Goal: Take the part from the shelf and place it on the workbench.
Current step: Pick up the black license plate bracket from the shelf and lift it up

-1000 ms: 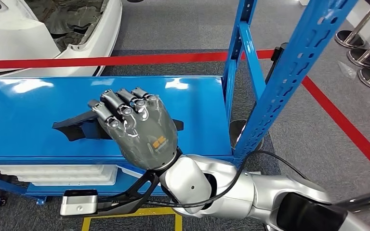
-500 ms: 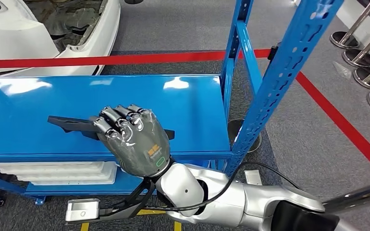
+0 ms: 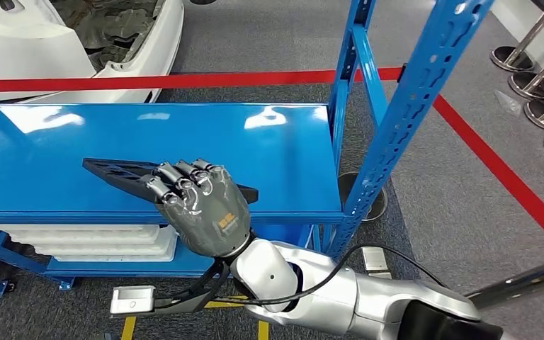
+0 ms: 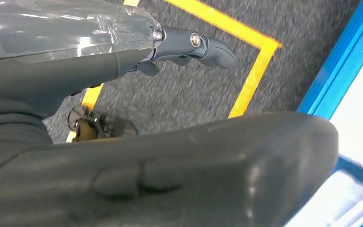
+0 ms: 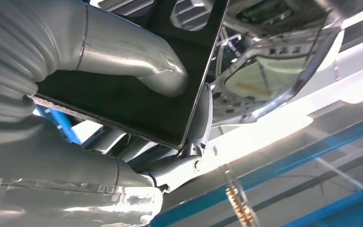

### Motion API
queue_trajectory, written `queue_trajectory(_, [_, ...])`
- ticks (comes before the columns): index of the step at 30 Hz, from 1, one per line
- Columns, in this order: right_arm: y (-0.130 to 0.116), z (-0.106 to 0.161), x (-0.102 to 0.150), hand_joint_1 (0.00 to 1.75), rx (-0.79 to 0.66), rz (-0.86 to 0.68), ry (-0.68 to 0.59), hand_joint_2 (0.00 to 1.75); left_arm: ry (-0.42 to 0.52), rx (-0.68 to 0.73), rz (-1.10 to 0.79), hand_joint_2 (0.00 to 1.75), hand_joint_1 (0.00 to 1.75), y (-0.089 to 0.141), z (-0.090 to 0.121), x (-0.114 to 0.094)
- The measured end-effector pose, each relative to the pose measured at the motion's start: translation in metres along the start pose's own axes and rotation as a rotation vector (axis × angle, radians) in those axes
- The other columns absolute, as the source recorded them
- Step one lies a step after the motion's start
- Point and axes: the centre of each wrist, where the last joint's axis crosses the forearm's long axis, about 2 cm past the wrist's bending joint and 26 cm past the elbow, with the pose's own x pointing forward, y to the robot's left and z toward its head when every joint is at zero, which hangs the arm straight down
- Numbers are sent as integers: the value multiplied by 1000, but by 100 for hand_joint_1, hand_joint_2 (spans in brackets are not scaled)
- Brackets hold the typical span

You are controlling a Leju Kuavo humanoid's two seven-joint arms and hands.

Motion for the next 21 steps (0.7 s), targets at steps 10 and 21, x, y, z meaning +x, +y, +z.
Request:
queue_trajectory(10, [-1, -9, -2, 175, -57, 83, -34, 175, 10, -10, -4, 0, 0, -2, 0, 1])
queue_trajectory(21, [-10, -30, -7, 175, -126, 142, -59, 175, 4, -13, -3, 0, 0, -4, -3, 6])
